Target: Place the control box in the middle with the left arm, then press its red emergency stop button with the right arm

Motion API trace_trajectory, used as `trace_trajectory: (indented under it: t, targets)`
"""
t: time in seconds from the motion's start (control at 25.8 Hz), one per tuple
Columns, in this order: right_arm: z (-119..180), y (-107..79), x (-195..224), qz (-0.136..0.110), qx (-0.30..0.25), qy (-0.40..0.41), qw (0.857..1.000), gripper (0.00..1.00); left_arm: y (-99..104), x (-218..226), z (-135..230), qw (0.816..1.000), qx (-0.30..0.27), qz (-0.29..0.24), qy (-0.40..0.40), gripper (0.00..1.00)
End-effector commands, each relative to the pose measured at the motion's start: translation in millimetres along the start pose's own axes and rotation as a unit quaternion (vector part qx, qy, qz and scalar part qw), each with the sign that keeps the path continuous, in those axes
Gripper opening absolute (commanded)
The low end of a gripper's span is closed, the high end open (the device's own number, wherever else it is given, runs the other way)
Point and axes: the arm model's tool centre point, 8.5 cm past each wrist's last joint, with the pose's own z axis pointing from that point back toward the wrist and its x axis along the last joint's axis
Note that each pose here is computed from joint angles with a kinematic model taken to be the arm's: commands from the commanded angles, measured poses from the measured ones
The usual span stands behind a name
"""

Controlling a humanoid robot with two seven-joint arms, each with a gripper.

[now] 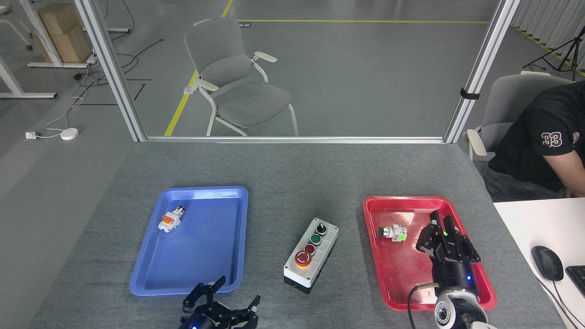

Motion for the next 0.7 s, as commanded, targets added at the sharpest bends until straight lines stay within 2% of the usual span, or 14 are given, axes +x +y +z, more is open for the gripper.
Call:
trace_trajectory:
  t: [0.0, 0.15, 0.27, 0.43, 0.46, 0.54, 0.66]
  targets:
    - [-3, 0.3, 9, -0.002, 0.004, -0.018, 1.000, 0.00, 20, -56, 31, 0.998, 0.036, 0.007, 0.049, 0.99]
    - [-13, 0.8, 40, 0.002, 0.007, -0.070, 0.998, 0.00, 43, -119, 52, 0.988, 0.083, 0.033, 0.126, 0.99]
    - [-21, 1.7, 70, 0.008, 0.011, -0.110, 0.994, 0.00, 71, -158, 64, 0.971, 0.143, 0.084, 0.170, 0.99]
    - [-18, 25.7, 113, 0.021, 0.048, -0.174, 0.983, 0.00, 86, -190, 68, 0.948, 0.191, 0.155, 0.202, 0.99]
    - [-15, 33.5, 124, 0.026, 0.061, -0.197, 0.978, 0.00, 89, -196, 66, 0.944, 0.195, 0.161, 0.211, 0.99]
    - [-7, 49.6, 135, 0.050, 0.108, -0.239, 0.964, 0.00, 91, -208, 63, 0.938, 0.194, 0.166, 0.236, 0.99]
    - [4, 66.9, 140, 0.064, 0.187, -0.269, 0.942, 0.00, 91, -217, 62, 0.934, 0.189, 0.164, 0.255, 0.99]
